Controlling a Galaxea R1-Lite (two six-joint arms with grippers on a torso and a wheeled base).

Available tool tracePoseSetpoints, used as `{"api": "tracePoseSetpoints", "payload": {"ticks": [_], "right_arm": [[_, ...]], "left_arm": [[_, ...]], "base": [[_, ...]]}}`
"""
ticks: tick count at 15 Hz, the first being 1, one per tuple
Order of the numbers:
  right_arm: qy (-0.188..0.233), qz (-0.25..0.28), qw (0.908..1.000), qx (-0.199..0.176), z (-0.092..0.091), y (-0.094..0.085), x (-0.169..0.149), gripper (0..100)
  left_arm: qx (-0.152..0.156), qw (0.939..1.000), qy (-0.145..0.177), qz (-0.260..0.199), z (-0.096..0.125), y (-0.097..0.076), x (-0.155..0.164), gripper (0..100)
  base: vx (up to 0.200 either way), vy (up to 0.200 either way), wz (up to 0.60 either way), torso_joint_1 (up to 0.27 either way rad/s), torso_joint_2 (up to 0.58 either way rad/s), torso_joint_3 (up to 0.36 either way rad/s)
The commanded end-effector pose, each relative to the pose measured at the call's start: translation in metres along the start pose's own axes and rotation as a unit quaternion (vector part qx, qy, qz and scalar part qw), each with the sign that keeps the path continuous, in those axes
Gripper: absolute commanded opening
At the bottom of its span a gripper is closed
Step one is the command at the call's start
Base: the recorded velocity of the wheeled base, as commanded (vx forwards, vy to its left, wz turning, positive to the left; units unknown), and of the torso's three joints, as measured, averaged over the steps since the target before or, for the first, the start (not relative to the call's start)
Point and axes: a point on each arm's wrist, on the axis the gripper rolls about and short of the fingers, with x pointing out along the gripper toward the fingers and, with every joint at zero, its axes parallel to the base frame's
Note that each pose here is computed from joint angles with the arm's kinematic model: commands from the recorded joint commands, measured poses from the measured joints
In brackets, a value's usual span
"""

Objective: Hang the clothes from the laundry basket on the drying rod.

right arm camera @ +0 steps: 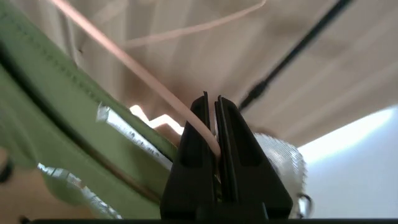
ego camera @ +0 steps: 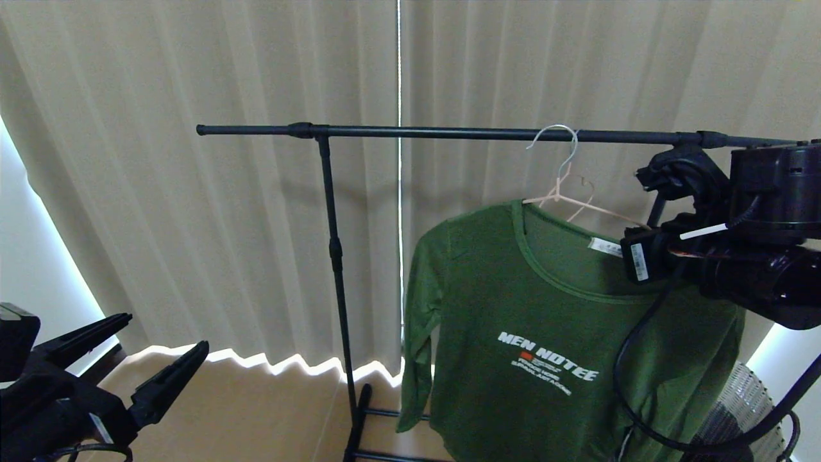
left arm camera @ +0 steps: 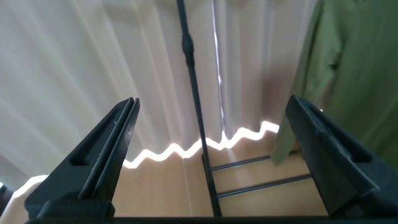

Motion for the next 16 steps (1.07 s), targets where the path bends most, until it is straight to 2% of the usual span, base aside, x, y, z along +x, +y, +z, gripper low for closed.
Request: {"api": "tracePoseSetpoints", "payload": {"ticks": [1,8,11,16], "right_arm": [[0.002,0.003,1.0000,-0.002,0.001,0.004,0.004,0],[-0.001,-0.007,1.0000,0.002,0.004,0.004,0.005,0],[-0.004,-0.020,0.9998,0.003,0.010,0.005,0.009,0],[-0.004,-0.066,0.9978,0.007,0.030,0.018,0.042,0]], "left_arm": [[0.000,1.0000,0.001,0.000,0.000,0.000,0.000,100],[0.002,1.0000,-0.002,-0.002,0.000,-0.001,-0.001,100],[0.005,0.9998,-0.018,-0.001,0.005,0.000,-0.003,100],[0.014,0.9995,-0.026,-0.005,0.005,-0.003,-0.009,100]], "base": [[0.200,0.000,0.00,0.007,0.00,0.002],[0.200,0.000,0.00,0.005,0.00,0.004],[0.000,0.000,0.00,0.000,0.00,0.000],[0.000,0.000,0.00,0.000,0.00,0.000]]}}
